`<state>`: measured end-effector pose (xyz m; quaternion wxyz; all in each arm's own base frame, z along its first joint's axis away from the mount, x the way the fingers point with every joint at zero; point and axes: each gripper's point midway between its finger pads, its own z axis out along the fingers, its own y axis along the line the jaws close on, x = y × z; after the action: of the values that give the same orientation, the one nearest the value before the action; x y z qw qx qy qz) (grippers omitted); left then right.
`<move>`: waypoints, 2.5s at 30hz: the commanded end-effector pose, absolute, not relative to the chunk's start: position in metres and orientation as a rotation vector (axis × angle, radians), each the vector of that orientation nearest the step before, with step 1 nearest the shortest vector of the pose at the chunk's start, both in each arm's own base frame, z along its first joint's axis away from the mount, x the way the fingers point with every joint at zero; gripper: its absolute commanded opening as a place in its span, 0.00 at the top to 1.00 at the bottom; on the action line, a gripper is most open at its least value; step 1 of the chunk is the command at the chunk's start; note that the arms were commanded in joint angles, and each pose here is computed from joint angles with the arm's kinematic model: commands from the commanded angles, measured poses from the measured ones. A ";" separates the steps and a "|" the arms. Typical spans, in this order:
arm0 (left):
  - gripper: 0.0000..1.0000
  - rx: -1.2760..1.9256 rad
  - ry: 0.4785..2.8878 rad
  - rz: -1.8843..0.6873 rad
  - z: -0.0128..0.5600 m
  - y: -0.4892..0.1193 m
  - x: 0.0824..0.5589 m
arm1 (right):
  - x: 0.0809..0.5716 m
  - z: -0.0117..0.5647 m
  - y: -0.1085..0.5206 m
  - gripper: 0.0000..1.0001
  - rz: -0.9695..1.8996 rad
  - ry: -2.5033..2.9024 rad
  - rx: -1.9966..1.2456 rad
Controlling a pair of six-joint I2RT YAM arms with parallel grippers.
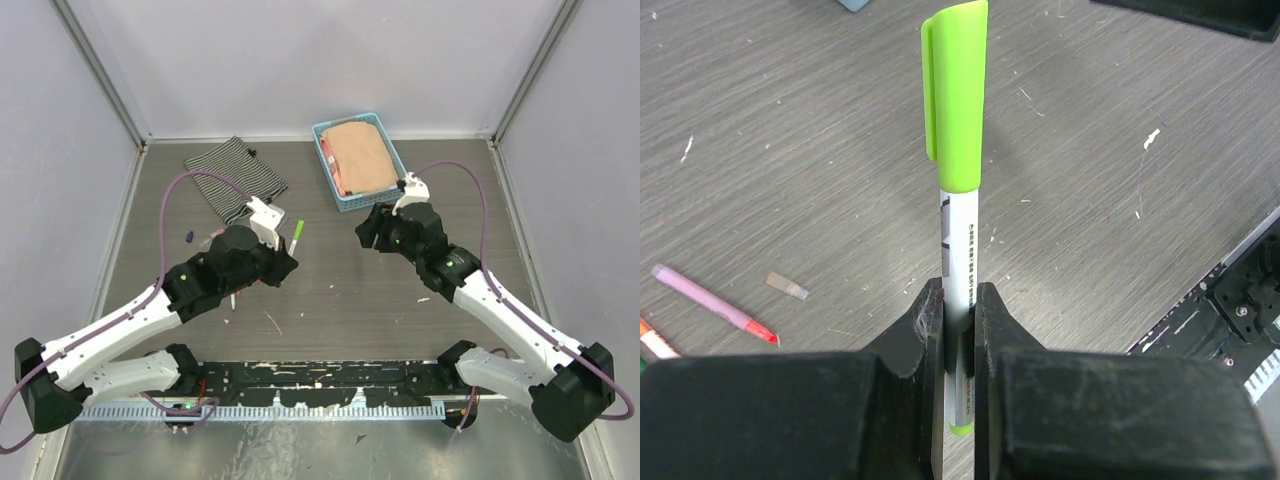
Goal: Insert the pens into the pen caps
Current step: Place the pen at the center of the board.
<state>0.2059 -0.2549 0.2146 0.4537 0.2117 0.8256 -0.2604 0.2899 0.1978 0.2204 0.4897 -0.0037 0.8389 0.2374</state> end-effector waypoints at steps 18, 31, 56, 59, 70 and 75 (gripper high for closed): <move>1.00 0.305 2.299 -0.580 0.136 -0.295 0.237 | 0.245 0.180 0.147 0.39 0.691 1.995 0.323; 1.00 0.154 2.488 -0.121 0.074 -0.283 0.276 | 0.240 0.188 0.126 0.39 0.603 1.973 0.374; 1.00 0.183 2.635 -0.010 0.017 -0.256 0.281 | 0.241 0.179 0.141 0.39 0.650 2.029 0.339; 0.98 0.183 2.640 -0.011 0.015 -0.256 0.281 | 0.241 0.180 0.142 0.39 0.652 2.032 0.335; 0.80 0.179 2.657 -0.001 0.008 -0.253 0.277 | 0.242 0.181 0.147 0.39 0.667 2.039 0.317; 0.75 0.173 2.662 -0.010 0.007 -0.253 0.275 | 0.243 0.182 0.148 0.39 0.672 2.038 0.309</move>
<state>0.2792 -0.2580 0.0178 0.2455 0.0654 0.9672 -0.0080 0.2321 0.1404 0.1485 0.4363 0.1261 0.8572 0.2427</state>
